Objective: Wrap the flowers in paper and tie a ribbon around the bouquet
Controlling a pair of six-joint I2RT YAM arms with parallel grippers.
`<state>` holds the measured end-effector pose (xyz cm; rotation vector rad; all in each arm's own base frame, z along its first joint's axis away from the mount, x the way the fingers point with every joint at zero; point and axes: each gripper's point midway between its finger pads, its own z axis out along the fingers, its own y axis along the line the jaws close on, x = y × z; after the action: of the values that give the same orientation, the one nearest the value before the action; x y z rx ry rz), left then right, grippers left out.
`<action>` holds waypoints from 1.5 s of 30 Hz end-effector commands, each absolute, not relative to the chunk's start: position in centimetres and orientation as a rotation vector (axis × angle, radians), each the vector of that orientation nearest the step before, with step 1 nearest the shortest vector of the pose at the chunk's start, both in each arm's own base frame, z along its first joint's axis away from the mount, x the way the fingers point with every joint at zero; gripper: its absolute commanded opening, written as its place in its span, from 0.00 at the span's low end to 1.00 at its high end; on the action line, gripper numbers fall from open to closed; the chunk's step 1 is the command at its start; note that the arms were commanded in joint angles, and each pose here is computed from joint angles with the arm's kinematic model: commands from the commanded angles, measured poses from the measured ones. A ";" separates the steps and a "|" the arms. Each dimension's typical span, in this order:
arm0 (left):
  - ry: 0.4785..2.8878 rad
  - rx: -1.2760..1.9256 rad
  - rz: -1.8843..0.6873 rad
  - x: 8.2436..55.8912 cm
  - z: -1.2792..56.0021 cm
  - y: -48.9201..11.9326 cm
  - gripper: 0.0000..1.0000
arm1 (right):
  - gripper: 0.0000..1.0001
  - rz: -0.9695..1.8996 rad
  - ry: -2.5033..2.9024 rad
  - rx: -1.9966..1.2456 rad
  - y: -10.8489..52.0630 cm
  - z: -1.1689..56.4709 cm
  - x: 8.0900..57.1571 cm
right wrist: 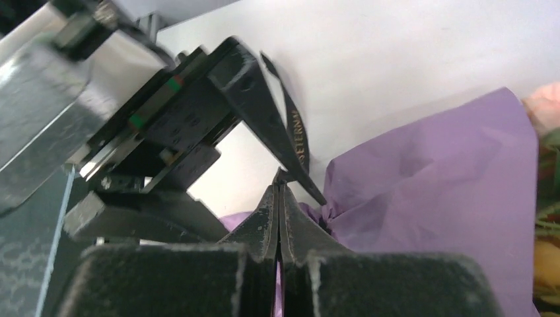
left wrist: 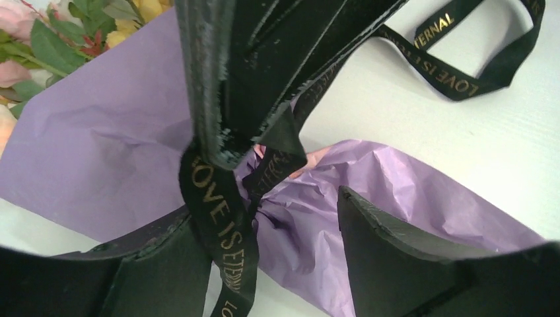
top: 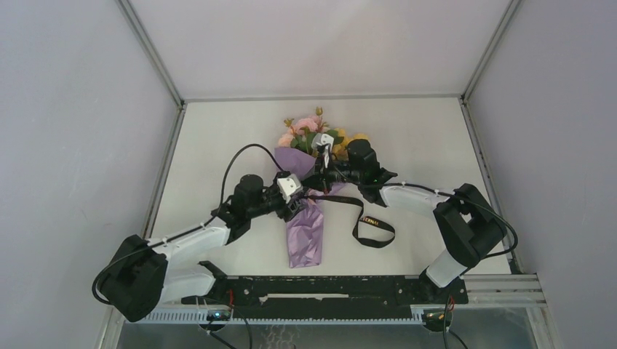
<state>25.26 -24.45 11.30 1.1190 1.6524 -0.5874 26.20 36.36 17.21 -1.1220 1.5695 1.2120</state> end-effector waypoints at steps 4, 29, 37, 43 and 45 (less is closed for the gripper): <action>1.567 0.842 -0.556 27.9 14.1 -25.3 0.64 | 0.00 1.206 1.648 -0.807 37.4 21.0 28.5; 1.549 0.875 -0.629 26.7 12.1 -27.1 0.00 | 0.32 0.809 2.035 -0.320 25.9 19.3 30.8; 1.512 0.961 -0.597 26.3 11.9 -27.0 0.00 | 0.40 0.317 2.563 0.309 11.4 10.9 24.0; 1.490 0.988 -0.609 26.0 12.1 -27.3 0.00 | 0.50 0.275 2.882 0.448 11.1 5.5 19.0; 1.493 0.987 -0.612 25.9 12.1 -27.3 0.00 | 0.51 0.201 2.907 0.453 10.6 5.0 18.4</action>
<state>26.43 -26.86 10.72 0.9586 1.5651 -0.5979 21.43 11.70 6.00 0.3512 2.7790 0.3235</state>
